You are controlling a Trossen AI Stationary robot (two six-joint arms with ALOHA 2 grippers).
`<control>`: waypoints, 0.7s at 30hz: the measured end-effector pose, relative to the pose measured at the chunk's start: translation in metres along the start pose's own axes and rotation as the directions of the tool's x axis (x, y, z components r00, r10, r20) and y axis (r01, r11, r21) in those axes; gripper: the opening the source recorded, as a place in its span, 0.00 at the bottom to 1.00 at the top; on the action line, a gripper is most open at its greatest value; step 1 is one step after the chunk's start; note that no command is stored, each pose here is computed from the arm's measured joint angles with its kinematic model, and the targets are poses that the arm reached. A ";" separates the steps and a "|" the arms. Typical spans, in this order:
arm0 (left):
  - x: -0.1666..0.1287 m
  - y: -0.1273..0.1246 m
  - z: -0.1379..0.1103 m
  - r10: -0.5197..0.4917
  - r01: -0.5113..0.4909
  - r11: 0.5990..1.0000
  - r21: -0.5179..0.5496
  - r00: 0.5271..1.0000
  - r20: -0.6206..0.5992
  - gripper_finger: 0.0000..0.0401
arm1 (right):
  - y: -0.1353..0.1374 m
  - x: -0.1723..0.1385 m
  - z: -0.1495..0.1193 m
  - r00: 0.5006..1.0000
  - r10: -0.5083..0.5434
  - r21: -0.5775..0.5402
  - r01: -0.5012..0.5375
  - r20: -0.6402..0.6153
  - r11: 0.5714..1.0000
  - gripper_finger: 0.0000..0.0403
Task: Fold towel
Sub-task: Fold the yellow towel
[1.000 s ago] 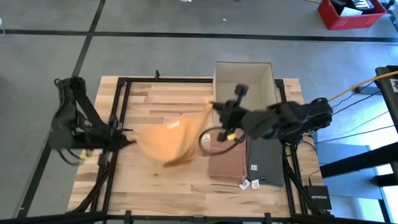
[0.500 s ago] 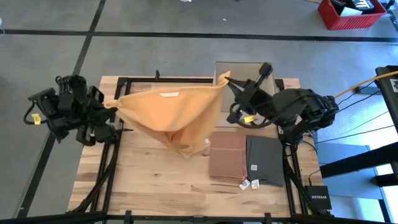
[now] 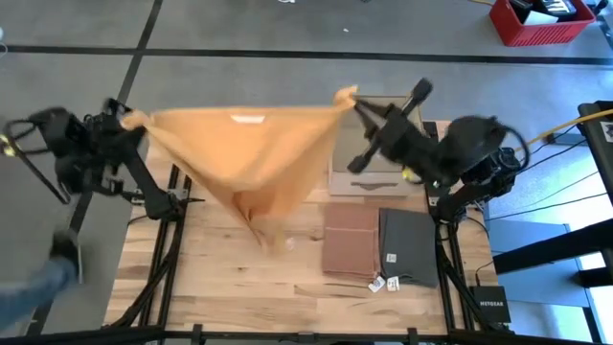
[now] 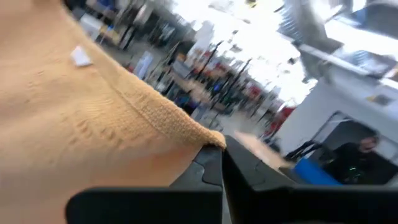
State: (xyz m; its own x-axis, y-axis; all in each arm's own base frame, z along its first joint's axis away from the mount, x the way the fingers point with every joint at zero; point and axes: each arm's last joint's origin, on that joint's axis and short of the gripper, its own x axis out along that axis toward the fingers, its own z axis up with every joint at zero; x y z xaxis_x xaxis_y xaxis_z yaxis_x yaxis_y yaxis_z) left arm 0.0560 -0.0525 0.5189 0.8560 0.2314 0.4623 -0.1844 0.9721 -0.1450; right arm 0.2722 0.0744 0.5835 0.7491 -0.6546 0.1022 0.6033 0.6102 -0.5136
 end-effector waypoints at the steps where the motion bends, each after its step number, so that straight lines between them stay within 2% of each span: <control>1: 0.002 0.004 0.007 0.009 -0.010 1.000 0.014 1.000 0.008 0.02 | -0.005 0.002 0.003 0.999 -0.034 0.011 0.034 0.021 0.999 0.01; 6: 0.006 0.021 0.029 0.045 -0.044 0.999 -0.032 0.998 0.033 0.02 | -0.032 0.006 0.016 0.976 -0.198 0.064 0.193 0.087 0.979 0.01; 9: 0.008 0.025 0.033 0.065 -0.064 0.997 -0.037 0.998 0.012 0.02 | -0.038 0.005 0.018 0.968 -0.234 0.057 0.229 0.093 0.972 0.01; 12: 0.008 0.025 0.030 0.100 -0.101 0.995 -0.015 0.993 -0.066 0.02 | -0.037 0.004 0.016 0.971 -0.236 0.024 0.235 0.048 0.972 0.01; 17: 0.007 0.014 0.018 0.133 -0.117 0.990 0.083 0.965 -0.224 0.02 | -0.016 0.003 0.002 0.982 -0.169 -0.110 0.159 -0.083 0.981 0.01; 21: 0.007 -0.008 0.003 0.152 -0.103 0.980 0.168 0.939 -0.309 0.02 | 0.004 -0.002 -0.014 0.986 -0.069 -0.114 0.052 -0.150 0.992 0.01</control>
State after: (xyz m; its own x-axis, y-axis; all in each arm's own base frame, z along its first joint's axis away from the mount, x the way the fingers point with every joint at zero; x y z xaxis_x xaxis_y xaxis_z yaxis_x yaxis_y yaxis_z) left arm 0.0623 -0.0580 0.5258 0.9249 0.3527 0.1417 -0.3502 0.9357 -0.0433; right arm 0.2689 0.0716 0.5691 0.6563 -0.7545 0.0089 0.6063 0.5202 -0.6015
